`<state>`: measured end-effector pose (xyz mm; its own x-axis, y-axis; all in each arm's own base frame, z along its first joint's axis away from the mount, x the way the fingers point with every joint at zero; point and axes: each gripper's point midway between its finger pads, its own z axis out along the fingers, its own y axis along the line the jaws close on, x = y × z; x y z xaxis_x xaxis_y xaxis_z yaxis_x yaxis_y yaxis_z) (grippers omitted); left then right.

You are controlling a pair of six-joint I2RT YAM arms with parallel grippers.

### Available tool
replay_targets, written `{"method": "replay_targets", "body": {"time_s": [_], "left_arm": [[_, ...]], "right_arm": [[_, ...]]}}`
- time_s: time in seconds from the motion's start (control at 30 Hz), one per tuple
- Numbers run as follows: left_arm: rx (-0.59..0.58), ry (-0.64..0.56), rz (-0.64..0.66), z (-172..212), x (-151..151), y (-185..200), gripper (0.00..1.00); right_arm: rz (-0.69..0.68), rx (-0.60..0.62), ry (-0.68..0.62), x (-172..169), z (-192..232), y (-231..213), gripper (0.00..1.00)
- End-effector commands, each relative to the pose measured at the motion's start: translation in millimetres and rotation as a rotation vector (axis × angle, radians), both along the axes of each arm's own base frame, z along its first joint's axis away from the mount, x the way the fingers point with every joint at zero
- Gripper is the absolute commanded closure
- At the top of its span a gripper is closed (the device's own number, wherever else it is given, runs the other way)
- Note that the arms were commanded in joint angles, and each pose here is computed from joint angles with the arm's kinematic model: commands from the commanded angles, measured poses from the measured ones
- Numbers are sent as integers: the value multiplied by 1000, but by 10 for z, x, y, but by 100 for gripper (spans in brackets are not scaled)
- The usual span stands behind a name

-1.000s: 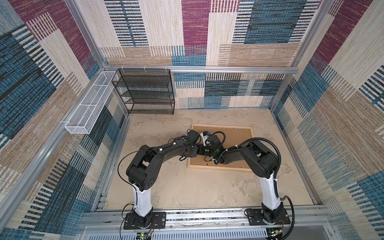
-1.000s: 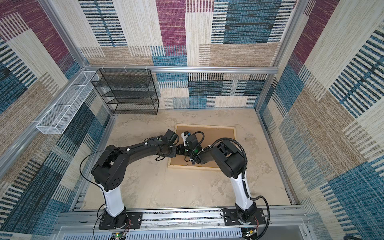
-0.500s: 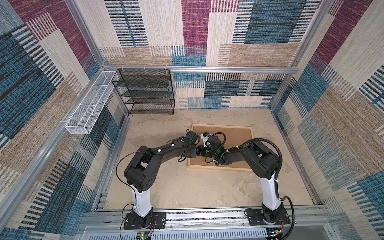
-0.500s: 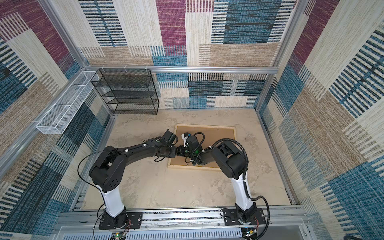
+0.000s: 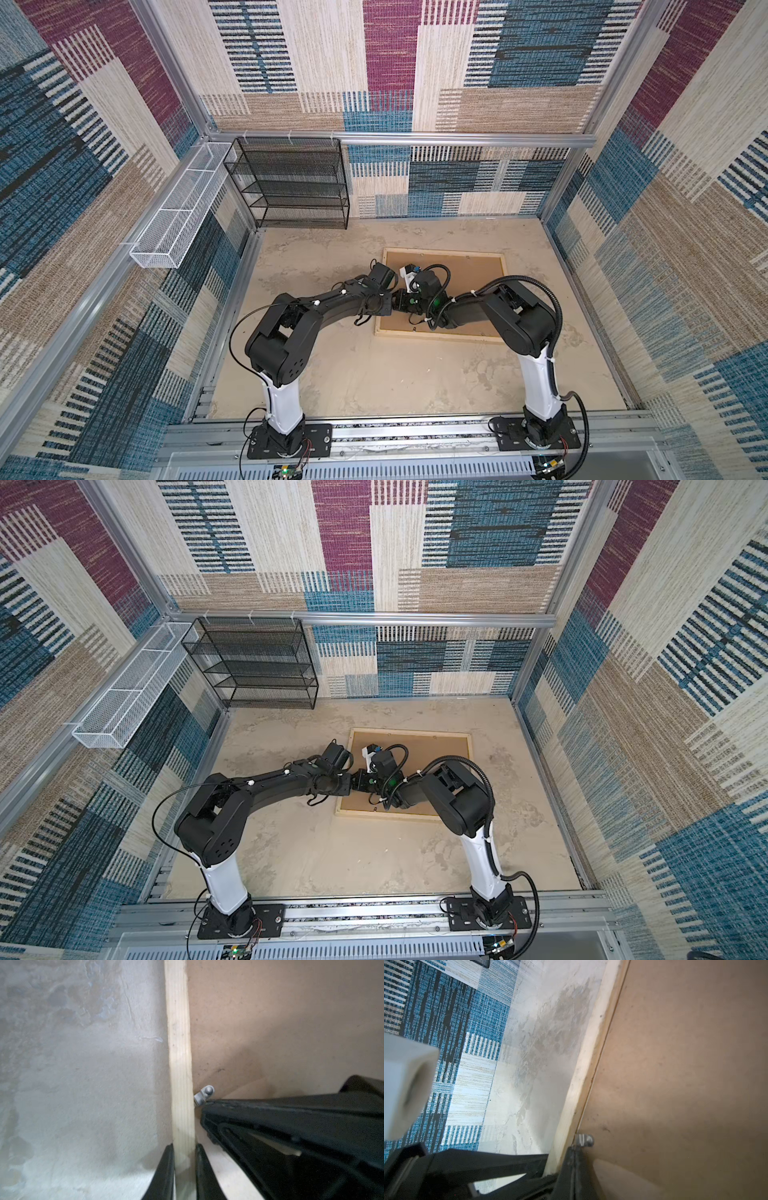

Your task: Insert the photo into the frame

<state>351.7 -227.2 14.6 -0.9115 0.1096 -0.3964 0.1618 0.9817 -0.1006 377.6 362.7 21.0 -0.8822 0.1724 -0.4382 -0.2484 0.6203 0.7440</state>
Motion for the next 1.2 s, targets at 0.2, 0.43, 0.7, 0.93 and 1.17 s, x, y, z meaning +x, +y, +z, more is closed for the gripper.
{"method": "replay_targets", "body": {"time_s": [0.2, 0.43, 0.7, 0.93, 1.17], "left_arm": [[-119, 296, -121, -377, -644, -204, 100], [-133, 298, -127, -362, -645, -230, 100], [-125, 295, -125, -365, -654, -204, 100], [-108, 294, -120, -359, -645, -182, 100], [-87, 297, -109, -365, -642, -140, 100]], "right_arm": [[-66, -212, 197, -224, -641, -314, 100], [-117, -220, 184, -88, -689, -323, 100], [-71, -174, 103, -14, -471, -222, 100], [19, -132, 25, -141, -177, -183, 100], [38, -154, -71, -116, 207, -257, 100]]}}
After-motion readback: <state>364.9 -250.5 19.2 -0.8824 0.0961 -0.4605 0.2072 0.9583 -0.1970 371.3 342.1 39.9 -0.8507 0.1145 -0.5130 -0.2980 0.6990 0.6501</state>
